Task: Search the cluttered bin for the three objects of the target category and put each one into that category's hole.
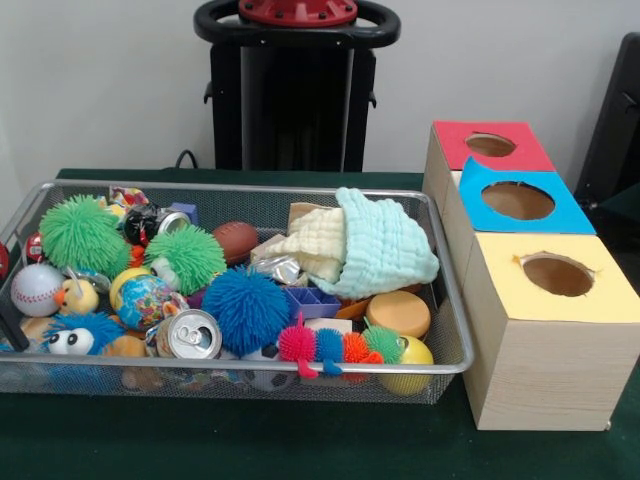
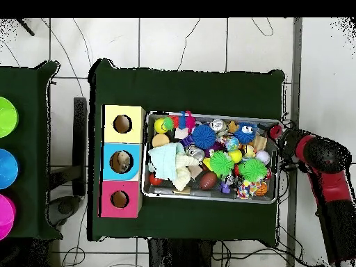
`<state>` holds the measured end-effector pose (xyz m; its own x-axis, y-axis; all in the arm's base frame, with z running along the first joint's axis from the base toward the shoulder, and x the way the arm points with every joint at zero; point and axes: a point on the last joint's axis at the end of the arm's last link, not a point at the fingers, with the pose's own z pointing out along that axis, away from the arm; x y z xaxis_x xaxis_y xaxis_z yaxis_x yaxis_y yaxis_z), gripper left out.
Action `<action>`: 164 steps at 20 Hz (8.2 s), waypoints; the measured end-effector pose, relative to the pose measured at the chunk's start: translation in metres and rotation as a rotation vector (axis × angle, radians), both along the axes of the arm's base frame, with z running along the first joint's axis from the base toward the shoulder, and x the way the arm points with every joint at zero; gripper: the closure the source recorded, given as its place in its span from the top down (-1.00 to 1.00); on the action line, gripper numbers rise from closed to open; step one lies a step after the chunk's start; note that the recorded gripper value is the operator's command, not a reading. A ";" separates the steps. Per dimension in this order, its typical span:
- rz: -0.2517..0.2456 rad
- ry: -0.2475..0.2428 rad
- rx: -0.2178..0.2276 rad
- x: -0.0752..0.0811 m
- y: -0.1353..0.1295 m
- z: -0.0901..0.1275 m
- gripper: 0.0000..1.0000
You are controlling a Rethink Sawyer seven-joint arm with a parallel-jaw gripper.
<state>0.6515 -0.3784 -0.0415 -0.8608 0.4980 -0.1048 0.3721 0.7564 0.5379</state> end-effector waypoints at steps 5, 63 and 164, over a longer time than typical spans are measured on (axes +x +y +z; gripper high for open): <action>0.001 0.000 -0.001 0.000 0.000 0.000 -1.00; 0.186 0.255 -0.203 -0.013 0.126 0.229 -1.00; -0.589 0.361 -0.114 -0.019 0.486 0.201 -1.00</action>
<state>0.6321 0.1073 0.1593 -0.4414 0.8954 0.0581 0.8782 0.4179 0.2326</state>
